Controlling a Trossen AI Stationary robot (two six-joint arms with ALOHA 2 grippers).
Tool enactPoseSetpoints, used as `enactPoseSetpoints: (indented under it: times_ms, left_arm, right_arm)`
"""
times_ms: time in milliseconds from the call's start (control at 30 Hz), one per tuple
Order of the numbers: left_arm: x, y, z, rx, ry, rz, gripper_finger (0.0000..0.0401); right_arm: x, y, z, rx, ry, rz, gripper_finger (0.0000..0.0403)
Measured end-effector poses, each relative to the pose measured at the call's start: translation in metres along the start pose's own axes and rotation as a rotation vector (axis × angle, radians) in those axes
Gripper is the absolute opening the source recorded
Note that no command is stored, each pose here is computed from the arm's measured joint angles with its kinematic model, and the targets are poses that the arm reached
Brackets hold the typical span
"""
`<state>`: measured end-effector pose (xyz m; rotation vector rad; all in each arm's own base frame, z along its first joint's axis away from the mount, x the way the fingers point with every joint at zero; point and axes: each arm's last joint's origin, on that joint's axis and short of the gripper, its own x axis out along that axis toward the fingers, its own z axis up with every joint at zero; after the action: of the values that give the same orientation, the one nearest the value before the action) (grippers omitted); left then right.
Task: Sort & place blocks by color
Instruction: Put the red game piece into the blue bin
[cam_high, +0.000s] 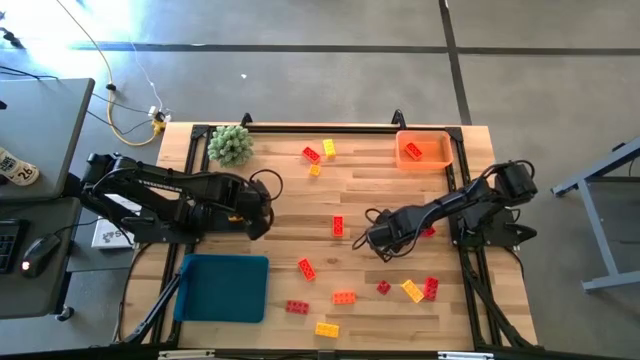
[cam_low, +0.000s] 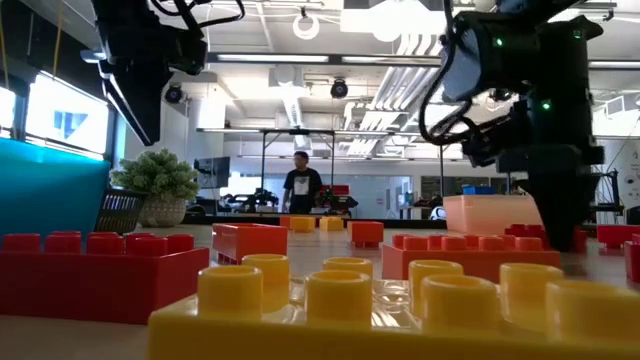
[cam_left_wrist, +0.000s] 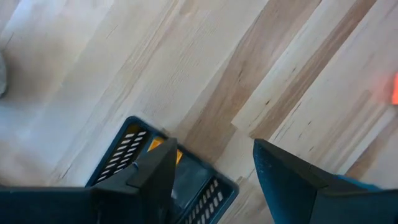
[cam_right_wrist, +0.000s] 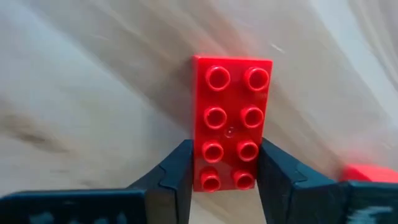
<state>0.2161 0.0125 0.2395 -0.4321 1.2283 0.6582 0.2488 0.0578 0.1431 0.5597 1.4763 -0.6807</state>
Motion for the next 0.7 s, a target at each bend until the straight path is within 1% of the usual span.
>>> enactPoseSetpoints:
  times_ms: [100,267,333,400,567,700]
  left_arm:
    - [0.0,-0.002,0.002,-0.024,-0.017,-0.031,0.0202]
    - [-0.001,-0.009,0.011,-0.065,-0.099,-0.101,0.0202]
    - [-0.002,-0.012,0.015,-0.077,-0.137,-0.137,0.0202]
    - [-0.002,-0.014,0.02,-0.086,-0.158,-0.198,0.0202]
    - [-0.005,-0.017,0.033,-0.119,-0.203,-0.357,0.0202]
    - [-0.009,-0.019,0.046,-0.152,-0.29,-0.45,0.0202]
  right_arm:
    - [-0.011,0.008,0.006,-0.056,-0.044,0.039,0.0112]
    - [-0.033,0.021,0.017,-0.168,-0.142,0.069,0.0112]
    - [-0.042,0.026,0.021,-0.223,-0.181,0.076,0.0112]
    - [-0.052,0.03,0.026,-0.272,-0.231,0.082,0.0112]
    - [-0.077,0.039,0.036,-0.409,-0.372,0.054,0.0112]
    - [-0.096,0.044,0.044,-0.523,-0.486,-0.004,0.0112]
